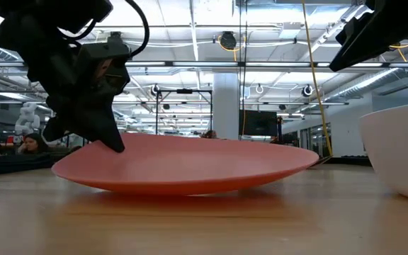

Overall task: Set table place
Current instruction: Move the pink plate to the center of the table

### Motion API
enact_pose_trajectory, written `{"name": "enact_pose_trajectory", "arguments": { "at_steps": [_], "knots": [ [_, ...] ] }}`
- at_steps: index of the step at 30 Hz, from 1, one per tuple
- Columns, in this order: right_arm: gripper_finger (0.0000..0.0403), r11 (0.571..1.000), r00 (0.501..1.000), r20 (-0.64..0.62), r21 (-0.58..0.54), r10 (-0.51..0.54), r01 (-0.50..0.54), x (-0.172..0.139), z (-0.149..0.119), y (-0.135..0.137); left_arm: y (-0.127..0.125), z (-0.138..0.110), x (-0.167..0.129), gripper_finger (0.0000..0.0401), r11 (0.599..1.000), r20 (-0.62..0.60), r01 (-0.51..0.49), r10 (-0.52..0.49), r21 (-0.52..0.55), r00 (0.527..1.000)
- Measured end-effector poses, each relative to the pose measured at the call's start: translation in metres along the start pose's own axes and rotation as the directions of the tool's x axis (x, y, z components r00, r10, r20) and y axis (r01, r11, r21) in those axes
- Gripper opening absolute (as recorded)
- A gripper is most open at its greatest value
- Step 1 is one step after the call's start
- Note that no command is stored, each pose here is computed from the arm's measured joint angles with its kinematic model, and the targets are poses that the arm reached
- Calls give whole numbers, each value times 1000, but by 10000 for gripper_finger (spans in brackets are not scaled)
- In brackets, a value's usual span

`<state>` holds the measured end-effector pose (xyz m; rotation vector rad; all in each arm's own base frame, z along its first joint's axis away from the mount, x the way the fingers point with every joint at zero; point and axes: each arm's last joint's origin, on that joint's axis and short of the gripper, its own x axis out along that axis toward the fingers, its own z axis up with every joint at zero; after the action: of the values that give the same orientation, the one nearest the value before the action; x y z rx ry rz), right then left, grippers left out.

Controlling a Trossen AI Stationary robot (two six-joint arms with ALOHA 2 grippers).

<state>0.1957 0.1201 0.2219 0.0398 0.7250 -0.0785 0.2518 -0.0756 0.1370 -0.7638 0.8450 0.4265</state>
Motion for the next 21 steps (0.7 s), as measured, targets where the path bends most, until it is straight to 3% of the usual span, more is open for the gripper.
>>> {"name": "enact_pose_trajectory", "arguments": {
  "at_steps": [21],
  "knots": [
    [141,1000,1000,2,0,0,0,0,0,0,5,-5,15,3,997,-9,-48,49,61,999]
  ]
}}
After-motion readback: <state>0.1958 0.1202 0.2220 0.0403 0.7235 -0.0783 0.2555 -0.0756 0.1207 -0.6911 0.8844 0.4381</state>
